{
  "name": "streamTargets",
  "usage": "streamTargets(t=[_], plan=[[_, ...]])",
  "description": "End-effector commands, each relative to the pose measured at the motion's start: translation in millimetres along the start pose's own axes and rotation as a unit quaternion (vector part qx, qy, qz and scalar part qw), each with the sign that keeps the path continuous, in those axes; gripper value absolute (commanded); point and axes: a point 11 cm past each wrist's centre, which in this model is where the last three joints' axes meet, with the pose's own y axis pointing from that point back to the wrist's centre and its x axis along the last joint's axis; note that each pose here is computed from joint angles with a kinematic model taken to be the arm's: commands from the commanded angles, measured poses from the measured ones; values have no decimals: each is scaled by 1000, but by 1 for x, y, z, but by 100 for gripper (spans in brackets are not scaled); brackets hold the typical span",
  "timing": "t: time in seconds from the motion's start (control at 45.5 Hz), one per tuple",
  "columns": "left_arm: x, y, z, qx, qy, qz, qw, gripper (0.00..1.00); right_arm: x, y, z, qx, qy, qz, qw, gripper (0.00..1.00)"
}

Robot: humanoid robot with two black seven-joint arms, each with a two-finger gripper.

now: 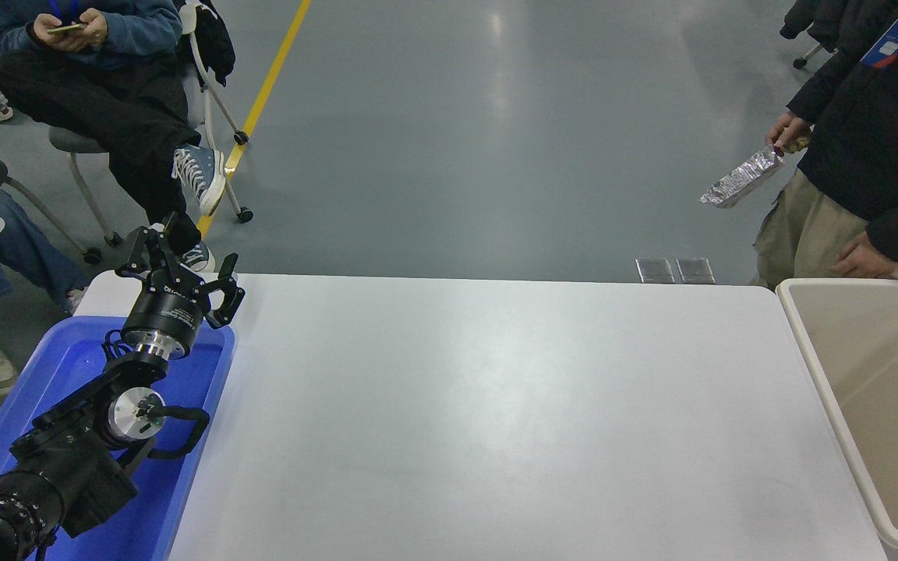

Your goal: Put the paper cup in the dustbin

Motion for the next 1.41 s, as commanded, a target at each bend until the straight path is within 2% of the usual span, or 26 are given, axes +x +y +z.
streamTargets(t=[0.0,0.132,0.286,0.505,0.659,0.857,1.121,1.385], plan=[[0,0,0,0,0,0,1000,100,-12,3,-45,49,-134,-63,988,99],[0,0,0,0,0,0,1000,100,-16,11,-70,94,-189,-89,974,99],[0,0,0,0,0,0,1000,100,-43,32,-99,172,-218,-145,950,99],[0,0,0,0,0,0,1000,100,-82,66,-110,233,-267,-195,915,99],[0,0,0,0,0,0,1000,100,-105,73,-101,233,-285,-207,906,99],[0,0,0,0,0,0,1000,100,-140,90,-108,241,-335,-246,877,99],[0,0,0,0,0,0,1000,100,-183,106,-104,246,-389,-255,850,99],[0,0,0,0,0,0,1000,100,-189,112,-91,261,-403,-225,848,99]])
